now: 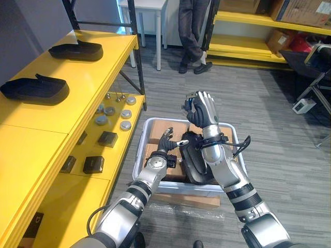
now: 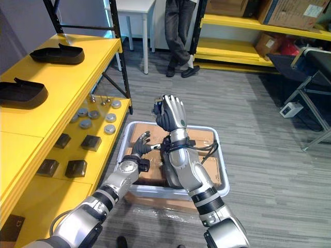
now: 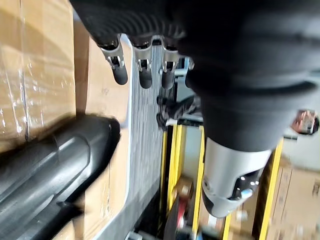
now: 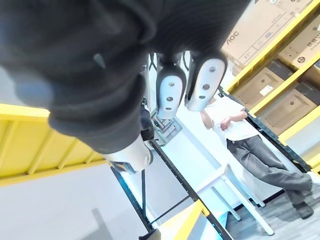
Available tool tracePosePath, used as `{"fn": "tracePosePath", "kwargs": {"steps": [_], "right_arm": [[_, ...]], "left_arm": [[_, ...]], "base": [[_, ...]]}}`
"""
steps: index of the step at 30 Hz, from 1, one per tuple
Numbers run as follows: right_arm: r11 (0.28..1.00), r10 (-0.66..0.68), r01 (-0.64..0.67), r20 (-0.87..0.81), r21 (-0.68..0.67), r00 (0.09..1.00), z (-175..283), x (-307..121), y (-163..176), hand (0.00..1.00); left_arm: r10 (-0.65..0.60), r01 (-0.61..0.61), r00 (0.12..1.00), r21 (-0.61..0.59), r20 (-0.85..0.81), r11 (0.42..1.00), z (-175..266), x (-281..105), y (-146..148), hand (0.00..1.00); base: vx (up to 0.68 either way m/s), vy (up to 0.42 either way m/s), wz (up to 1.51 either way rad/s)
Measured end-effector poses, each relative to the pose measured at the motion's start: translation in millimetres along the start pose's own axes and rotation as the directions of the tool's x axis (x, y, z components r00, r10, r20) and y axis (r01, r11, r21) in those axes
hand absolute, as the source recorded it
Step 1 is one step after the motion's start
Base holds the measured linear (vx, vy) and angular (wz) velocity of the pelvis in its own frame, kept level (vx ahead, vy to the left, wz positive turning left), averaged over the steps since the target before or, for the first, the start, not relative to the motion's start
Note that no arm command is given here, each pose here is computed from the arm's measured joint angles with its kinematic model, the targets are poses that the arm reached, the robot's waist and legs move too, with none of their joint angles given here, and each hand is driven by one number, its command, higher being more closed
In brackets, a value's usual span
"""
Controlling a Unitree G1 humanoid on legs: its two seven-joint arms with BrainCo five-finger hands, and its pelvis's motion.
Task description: Walk over and take plastic housings, then place them on the shelf
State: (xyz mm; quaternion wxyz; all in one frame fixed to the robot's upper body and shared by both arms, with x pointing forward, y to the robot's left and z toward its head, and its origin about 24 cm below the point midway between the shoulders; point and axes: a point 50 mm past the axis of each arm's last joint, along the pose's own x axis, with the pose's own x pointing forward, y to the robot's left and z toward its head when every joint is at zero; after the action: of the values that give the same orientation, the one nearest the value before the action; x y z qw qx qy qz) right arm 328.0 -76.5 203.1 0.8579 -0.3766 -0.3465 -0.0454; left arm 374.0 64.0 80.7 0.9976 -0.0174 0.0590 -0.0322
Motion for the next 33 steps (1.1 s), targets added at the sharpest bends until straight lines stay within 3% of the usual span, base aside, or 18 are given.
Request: {"fn": "tracePosePath", "kwargs": {"steps": [3,9,10,15,20,24,28,33], "right_arm": [[1.000,0.009,-0.009,-0.028,-0.002,1.000,-6,-7,3,1.00],[0.999,0.044,-0.046,-0.076,-0.019,0.996,-18,-12,11,1.00],[0.998,0.053,-0.055,-0.089,-0.023,0.995,-21,-13,13,0.00],[0.997,0.080,-0.083,-0.232,0.000,0.969,-52,-26,18,0.00],[0.999,0.007,0.024,-0.606,0.043,0.796,-131,-41,-3,0.00],[0.983,-0.168,0.175,-0.683,-0.060,0.710,-160,-21,-59,0.00],[0.935,-0.349,0.297,-0.651,-0.194,0.674,-165,14,-126,0.00],[0.911,-0.410,0.314,-0.673,-0.267,0.616,-176,15,-158,0.00]], "left_arm": [[0.083,-0.084,0.996,-0.038,-0.020,0.996,-3,0,7,0.00],[0.126,-0.130,0.991,-0.092,-0.053,0.987,-7,0,11,0.00],[0.129,-0.134,0.990,-0.089,-0.065,0.987,-10,0,11,0.00],[0.124,-0.132,0.990,-0.127,-0.066,0.983,-22,-11,13,0.00],[0.100,-0.081,0.992,-0.213,0.078,0.974,-2,-26,12,0.00],[0.098,-0.052,0.970,-0.199,0.224,0.979,20,-40,17,0.00],[0.066,-0.011,0.939,-0.163,0.337,0.987,38,-50,10,0.00],[0.024,0.036,0.918,-0.144,0.396,0.989,47,-54,0,0.00]], "base": [[0.00,0.000,0.00],[0.00,0.000,0.00],[0.00,0.000,0.00],[0.00,0.021,0.03],[-0.04,0.030,0.13],[-0.08,0.056,0.21],[-0.04,0.065,0.13],[0.00,0.025,0.00]]}}
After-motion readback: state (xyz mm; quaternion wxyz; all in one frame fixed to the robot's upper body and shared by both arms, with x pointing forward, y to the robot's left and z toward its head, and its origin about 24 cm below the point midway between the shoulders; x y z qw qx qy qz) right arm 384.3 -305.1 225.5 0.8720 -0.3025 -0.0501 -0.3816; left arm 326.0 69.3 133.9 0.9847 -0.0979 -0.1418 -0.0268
